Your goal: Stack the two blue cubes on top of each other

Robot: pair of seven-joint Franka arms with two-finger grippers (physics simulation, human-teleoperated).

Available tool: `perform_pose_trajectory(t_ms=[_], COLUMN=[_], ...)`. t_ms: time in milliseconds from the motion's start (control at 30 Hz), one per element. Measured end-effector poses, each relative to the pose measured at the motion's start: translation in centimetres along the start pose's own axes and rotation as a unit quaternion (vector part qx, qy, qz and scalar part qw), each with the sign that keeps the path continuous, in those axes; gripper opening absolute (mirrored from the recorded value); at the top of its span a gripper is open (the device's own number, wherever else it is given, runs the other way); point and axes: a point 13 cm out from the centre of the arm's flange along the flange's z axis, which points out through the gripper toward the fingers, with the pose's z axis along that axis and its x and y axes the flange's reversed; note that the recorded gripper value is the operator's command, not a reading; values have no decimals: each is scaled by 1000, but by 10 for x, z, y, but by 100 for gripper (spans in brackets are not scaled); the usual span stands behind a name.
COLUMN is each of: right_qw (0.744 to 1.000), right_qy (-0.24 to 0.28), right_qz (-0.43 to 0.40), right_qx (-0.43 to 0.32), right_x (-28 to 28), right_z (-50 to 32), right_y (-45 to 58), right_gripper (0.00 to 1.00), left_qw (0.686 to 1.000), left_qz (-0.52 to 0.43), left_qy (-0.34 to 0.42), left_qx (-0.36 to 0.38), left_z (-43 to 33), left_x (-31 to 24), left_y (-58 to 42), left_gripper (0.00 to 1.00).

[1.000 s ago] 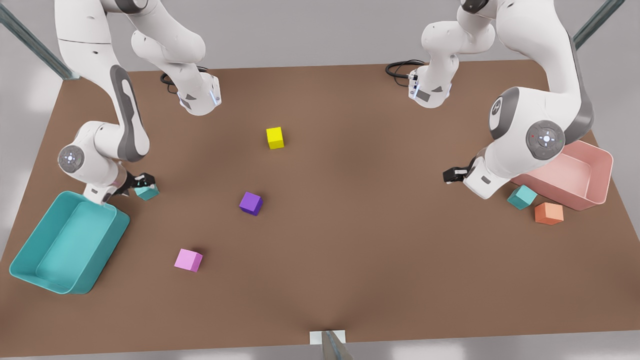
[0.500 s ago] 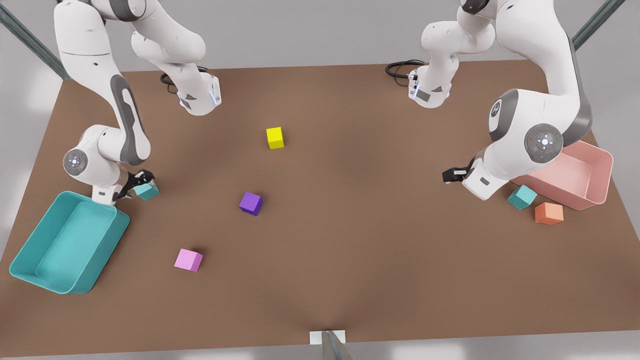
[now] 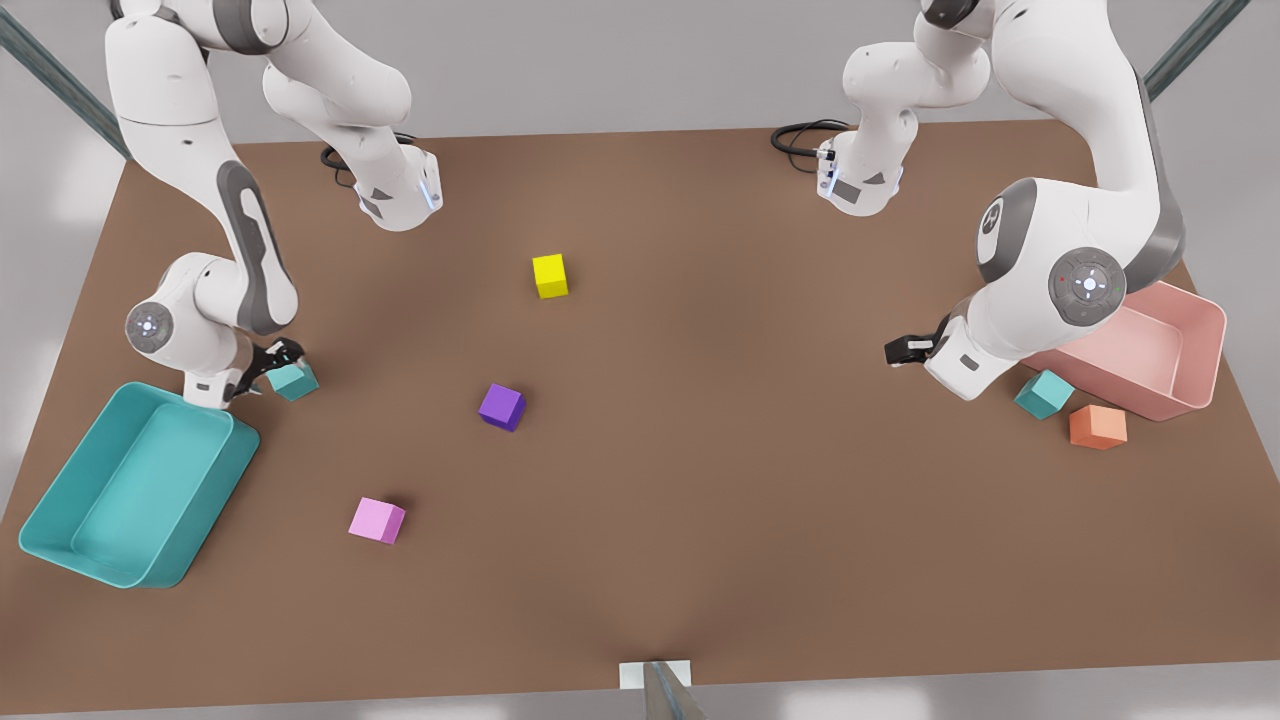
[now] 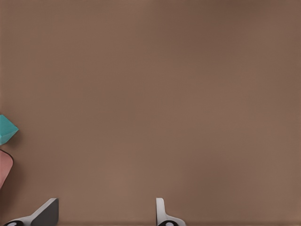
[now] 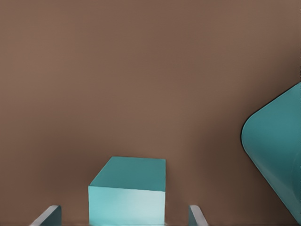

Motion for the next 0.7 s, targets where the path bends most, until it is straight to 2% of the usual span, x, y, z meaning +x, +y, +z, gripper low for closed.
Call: perform_pose_trajectory(t_ms=[700], right_qw=[1000], right_qy=[10], right_qz=[13], right_qx=[-9], right_x=[16], right_z=[47], right_y=[-2], right_gripper=[100], left_qw=[1000], left_qz=[0], left_qy=[4], left_qx=[0], left_z=[4], left_x=[-1], left_y=[0], left_gripper=[100])
